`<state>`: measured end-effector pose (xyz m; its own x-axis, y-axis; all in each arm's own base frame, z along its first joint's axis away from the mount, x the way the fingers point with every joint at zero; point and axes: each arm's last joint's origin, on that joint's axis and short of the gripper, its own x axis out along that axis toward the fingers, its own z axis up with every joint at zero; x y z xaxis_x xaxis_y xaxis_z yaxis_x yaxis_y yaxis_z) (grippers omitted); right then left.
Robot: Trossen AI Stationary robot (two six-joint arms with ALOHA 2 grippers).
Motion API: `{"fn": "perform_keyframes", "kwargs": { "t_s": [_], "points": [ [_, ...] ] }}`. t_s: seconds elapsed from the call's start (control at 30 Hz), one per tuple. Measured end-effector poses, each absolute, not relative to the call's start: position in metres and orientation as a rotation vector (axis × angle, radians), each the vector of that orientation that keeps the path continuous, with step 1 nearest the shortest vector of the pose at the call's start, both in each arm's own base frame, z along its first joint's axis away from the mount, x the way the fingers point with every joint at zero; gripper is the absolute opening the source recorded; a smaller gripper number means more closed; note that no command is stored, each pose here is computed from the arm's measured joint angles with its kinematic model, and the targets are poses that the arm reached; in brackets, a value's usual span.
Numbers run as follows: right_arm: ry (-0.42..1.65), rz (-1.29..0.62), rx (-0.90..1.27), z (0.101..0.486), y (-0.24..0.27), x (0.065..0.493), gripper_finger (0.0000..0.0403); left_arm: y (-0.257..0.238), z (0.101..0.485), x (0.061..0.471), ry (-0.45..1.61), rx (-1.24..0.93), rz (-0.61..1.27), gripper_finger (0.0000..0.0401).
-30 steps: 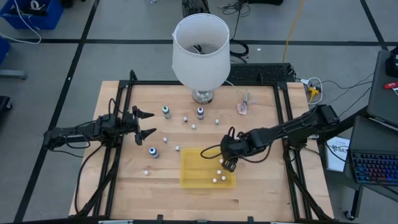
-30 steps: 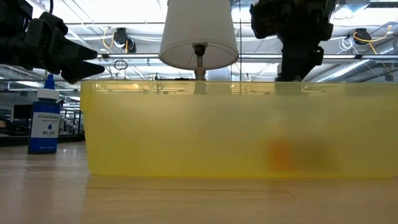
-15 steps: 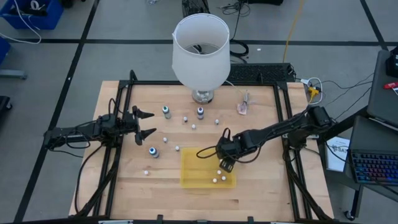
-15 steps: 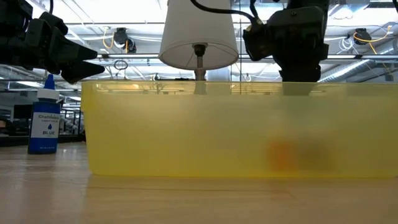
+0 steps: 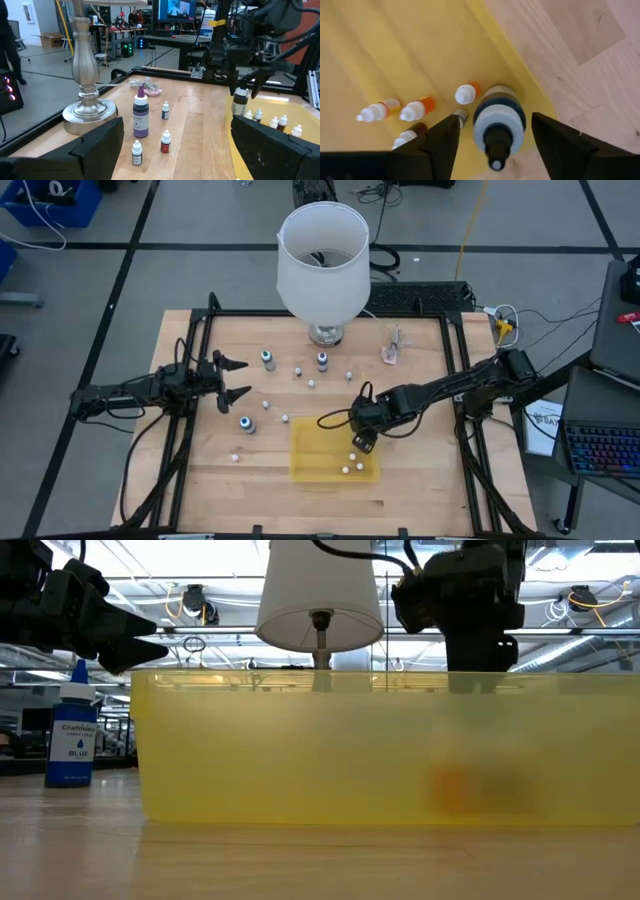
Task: Pick & Place food coloring
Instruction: Put the right small blue food coloring bottle into the transparent bin
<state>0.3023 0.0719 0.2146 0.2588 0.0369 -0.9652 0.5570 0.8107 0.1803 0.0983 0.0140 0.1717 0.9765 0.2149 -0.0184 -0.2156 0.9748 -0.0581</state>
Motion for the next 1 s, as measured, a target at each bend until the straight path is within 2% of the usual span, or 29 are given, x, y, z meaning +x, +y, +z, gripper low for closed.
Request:
{"fn": "perform_keyframes", "kwargs": {
  "t_s": [0.2,0.43,0.67,0.83,1.0],
  "points": [
    [1.202,-0.354,0.585,0.237,0.069,0.293,0.0213,0.014,0.172,0.098,0.012,-0.060,0.217,0.0365],
    [1.049,-0.414,0.565,0.266,0.050,0.281,0.0207,0.014,0.172,0.098,0.013,-0.060,0.217,0.0365],
    [0.993,-0.520,0.639,0.272,0.007,0.282,0.0200,0.014,0.172,0.098,0.013,-0.060,0.217,0.0365],
    [0.974,-0.504,0.661,0.270,-0.027,0.289,0.0187,0.014,0.172,0.098,0.012,-0.060,0.217,0.0365],
    [0.933,-0.500,0.595,0.285,-0.055,0.303,0.0170,0.014,0.172,0.098,0.014,-0.060,0.217,0.0365]
  ]
}}
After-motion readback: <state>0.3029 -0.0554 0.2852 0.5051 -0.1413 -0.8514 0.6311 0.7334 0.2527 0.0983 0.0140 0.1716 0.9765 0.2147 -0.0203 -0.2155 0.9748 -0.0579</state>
